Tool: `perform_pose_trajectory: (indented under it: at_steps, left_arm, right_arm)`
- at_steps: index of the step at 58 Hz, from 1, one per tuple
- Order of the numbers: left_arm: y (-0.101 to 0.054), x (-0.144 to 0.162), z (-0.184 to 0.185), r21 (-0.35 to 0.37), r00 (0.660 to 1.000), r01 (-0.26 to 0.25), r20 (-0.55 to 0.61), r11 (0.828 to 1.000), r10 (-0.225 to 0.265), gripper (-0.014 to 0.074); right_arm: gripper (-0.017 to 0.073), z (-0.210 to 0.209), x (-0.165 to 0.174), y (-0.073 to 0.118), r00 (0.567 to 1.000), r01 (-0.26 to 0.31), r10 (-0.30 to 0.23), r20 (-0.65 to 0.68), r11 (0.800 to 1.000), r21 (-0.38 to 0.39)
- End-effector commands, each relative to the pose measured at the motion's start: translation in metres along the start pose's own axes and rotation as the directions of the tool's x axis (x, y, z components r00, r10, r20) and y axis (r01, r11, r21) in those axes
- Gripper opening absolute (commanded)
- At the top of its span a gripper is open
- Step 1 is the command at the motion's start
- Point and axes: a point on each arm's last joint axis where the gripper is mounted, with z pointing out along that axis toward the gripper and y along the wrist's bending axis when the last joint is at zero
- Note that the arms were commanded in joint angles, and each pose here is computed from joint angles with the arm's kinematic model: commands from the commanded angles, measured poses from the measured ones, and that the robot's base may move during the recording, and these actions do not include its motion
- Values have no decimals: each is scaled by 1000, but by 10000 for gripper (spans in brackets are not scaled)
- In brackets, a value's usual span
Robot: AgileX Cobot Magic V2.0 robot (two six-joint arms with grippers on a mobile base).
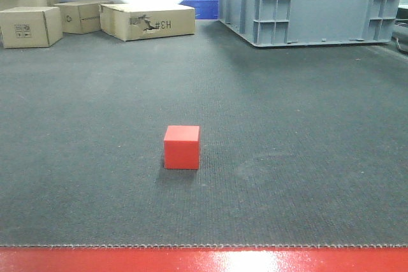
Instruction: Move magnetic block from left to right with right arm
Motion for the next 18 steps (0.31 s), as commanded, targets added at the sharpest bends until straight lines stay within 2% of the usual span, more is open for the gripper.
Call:
perform_pose_trajectory:
  at_steps: [1,18]
  left_arm:
    - [1,-6,-1,-6,996,5,87,1000,-4,-126]
    - [1,-6,-1,-6,996,5,87,1000,-4,-126]
  right_arm:
    - [46,-2,-10,0,993,7,-8,116,1000,7]
    - [46,-2,-10,0,993,7,-8,116,1000,7]
